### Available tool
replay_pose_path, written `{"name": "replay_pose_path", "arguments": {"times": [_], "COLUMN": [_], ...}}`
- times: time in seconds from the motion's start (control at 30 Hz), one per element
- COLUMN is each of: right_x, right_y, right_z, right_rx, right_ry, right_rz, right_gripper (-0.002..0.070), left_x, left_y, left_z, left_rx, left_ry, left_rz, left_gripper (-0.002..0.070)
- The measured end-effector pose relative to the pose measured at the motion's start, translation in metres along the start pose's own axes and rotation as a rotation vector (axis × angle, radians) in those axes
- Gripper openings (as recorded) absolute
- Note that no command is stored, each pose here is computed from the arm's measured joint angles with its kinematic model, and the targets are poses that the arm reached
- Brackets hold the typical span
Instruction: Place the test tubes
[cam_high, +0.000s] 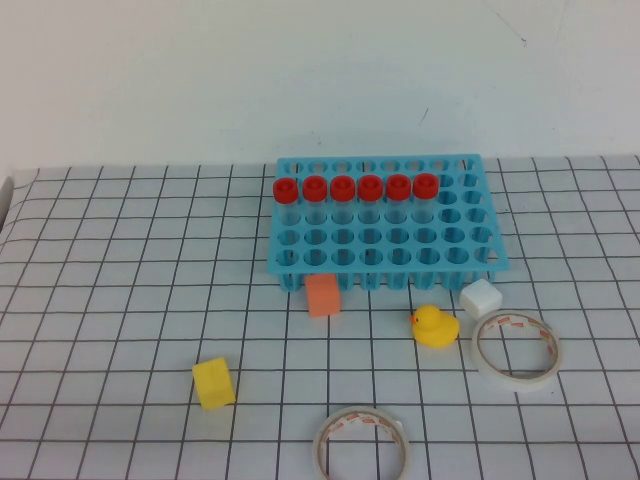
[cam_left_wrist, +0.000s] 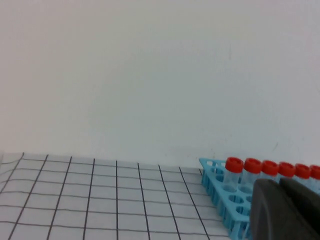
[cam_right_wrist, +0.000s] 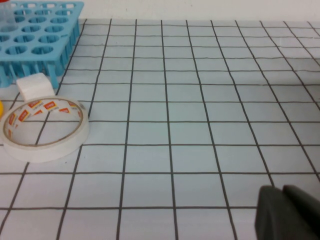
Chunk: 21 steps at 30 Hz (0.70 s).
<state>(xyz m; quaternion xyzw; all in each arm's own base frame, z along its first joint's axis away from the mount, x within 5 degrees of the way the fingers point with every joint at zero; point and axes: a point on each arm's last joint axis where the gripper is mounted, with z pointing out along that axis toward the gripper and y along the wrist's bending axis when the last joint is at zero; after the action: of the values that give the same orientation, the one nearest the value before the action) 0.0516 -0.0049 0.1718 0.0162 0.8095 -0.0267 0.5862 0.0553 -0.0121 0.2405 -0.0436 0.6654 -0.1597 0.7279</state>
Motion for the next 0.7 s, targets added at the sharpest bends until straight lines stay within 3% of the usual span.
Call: {"name": "replay_pose_path", "arguments": {"times": [0.17, 0.4, 0.47, 0.6, 0.7], "right_x": [0.000, 0.000, 0.000, 0.000, 0.000], "right_y": [0.000, 0.000, 0.000, 0.000, 0.000], "right_z": [0.000, 0.000, 0.000, 0.000, 0.000], "right_rx": [0.000, 0.000, 0.000, 0.000, 0.000], "right_ry": [0.000, 0.000, 0.000, 0.000, 0.000], "right_rz": [0.000, 0.000, 0.000, 0.000, 0.000], "right_gripper": [-0.0001, -0.0001, -0.0001, -0.0001, -0.0001], "left_x": [-0.003, -0.001, 0.004, 0.015, 0.021], "left_y": [0.002, 0.011, 0.011, 0.005, 0.005], "left_z": [0.000, -0.005, -0.007, -0.008, -0.007], "left_rx": [-0.022, -0.127, -0.119, -0.042, -0.024], "left_ry": [-0.040, -0.022, 0.029, 0.144, 0.152], "left_rz": [-0.004, 0.002, 0.034, 0.238, 0.260], "left_gripper": [-0.0001, -0.0001, -0.0001, -0.0001, -0.0001]}}
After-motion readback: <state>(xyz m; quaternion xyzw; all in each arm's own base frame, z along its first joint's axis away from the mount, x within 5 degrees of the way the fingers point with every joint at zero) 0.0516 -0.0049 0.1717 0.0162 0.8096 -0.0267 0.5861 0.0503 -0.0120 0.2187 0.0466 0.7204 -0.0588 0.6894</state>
